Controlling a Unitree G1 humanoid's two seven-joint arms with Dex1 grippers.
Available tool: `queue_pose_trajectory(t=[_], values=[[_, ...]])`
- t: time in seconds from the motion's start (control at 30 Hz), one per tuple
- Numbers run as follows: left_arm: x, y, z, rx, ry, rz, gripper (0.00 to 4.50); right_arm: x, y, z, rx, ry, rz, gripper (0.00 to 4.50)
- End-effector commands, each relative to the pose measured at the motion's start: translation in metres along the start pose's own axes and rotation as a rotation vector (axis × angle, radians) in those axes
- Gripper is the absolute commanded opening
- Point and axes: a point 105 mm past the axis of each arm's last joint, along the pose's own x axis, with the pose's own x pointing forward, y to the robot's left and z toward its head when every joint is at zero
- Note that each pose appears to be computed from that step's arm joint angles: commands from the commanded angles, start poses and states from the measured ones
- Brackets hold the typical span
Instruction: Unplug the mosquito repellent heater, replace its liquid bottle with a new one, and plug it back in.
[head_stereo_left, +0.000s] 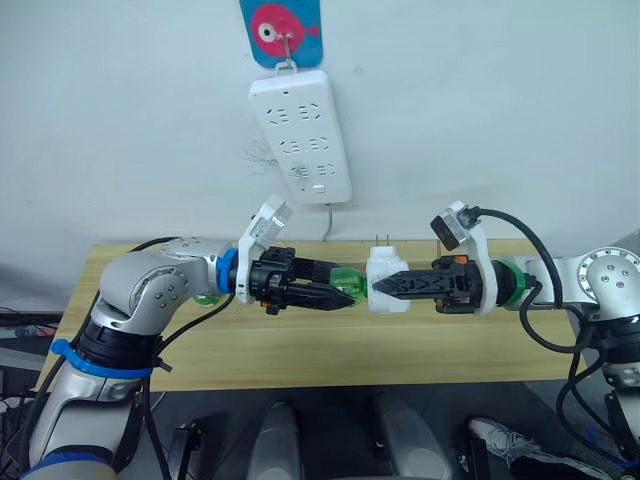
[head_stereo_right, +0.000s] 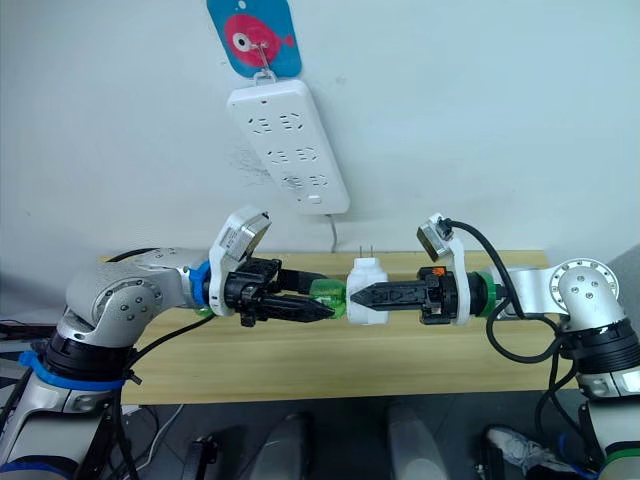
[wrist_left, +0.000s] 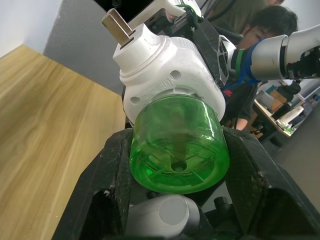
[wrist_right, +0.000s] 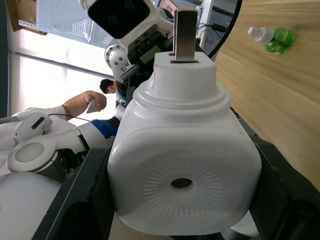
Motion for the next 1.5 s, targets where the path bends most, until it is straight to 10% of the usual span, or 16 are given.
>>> queue_pose_trajectory(t=[0.03, 0.27, 0.53, 0.83, 1.07, 1.3, 1.5], values=[[-0.014, 0.008, 0.007, 0.091, -0.019, 0.109, 2.25, -0.007, 0.011, 0.003, -0.038, -0.002, 0.015, 3.02], [-0.021, 0.010, -0.019, 0.344, 0.093, 0.147, 4.49, -0.008, 0.010, 0.003, -0.036, -0.007, 0.009, 3.02], [-0.006, 0.001, -0.007, 0.847, -0.035, 0.177, 4.50, -0.008, 0.010, 0.004, -0.039, -0.008, 0.007, 3.02], [0.007, -0.007, -0.002, 0.945, -0.121, 0.163, 4.32, -0.008, 0.010, 0.005, -0.040, -0.008, 0.007, 3.02], [0.007, -0.009, -0.003, 0.892, -0.098, 0.125, 2.31, -0.007, 0.010, 0.004, -0.041, -0.009, 0.006, 3.02], [-0.010, 0.010, -0.003, 0.141, -0.074, 0.158, 2.25, -0.006, 0.010, 0.003, -0.047, 0.002, 0.008, 3.02], [-0.011, 0.007, 0.005, 0.025, -0.086, 0.138, 2.25, -0.006, 0.011, 0.003, -0.047, 0.004, 0.013, 3.02]])
